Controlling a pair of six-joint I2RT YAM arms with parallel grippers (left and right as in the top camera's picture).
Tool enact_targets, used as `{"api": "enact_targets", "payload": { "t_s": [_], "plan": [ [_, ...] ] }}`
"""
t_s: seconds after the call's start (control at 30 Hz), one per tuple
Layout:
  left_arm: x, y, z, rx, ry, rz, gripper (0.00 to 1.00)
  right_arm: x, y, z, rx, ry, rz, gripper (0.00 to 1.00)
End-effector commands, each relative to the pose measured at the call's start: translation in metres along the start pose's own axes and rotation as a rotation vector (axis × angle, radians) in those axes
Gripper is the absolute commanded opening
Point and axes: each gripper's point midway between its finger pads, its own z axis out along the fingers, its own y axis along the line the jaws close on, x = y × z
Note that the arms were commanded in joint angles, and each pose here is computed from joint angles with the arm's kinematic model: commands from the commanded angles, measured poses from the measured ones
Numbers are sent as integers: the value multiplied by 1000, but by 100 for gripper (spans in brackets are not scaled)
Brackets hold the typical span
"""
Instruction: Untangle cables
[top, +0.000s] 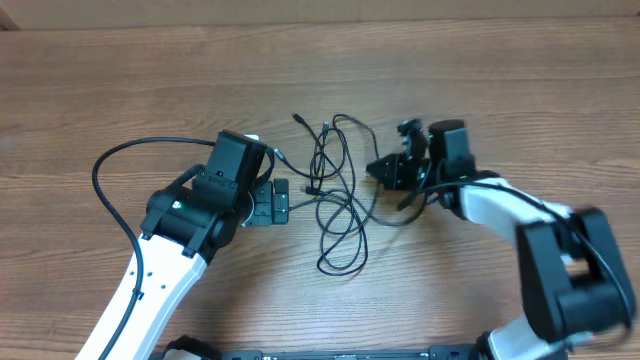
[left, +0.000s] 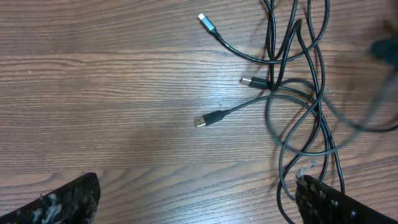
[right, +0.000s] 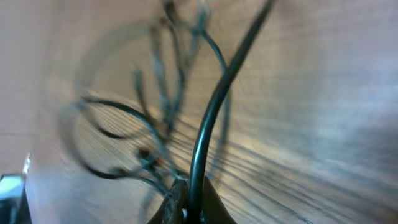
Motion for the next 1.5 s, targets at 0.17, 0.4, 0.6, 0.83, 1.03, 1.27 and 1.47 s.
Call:
{"api": "enact_targets", "payload": {
  "t_s": [0.17, 0.4, 0.6, 0.83, 1.03, 1.27, 1.47],
  "plan": [
    [-2, 0, -2, 8, -7, -16, 100, -68, 81, -103, -42, -318, -201, 4],
    [-2, 0, -2, 8, -7, -16, 100, -87, 170, -204, -127, -585, -399, 4],
    [-2, 0, -2, 8, -7, -16, 100, -96, 217, -279, -100, -769, -460, 4],
    [-2, 0, -2, 8, -7, -16, 100, -105, 267, -333, -137, -845, -517, 4],
    [-2, 0, -2, 8, -7, -16, 100, -116, 306, -374, -175, -936, -582, 4],
    [-2, 0, -2, 8, -7, -16, 100, -130, 341, -412, -201, -1024, -642, 4],
    [-2, 0, -2, 8, -7, -16, 100, -152, 348, -444, -80, -1162, -682, 4]
  ]
}}
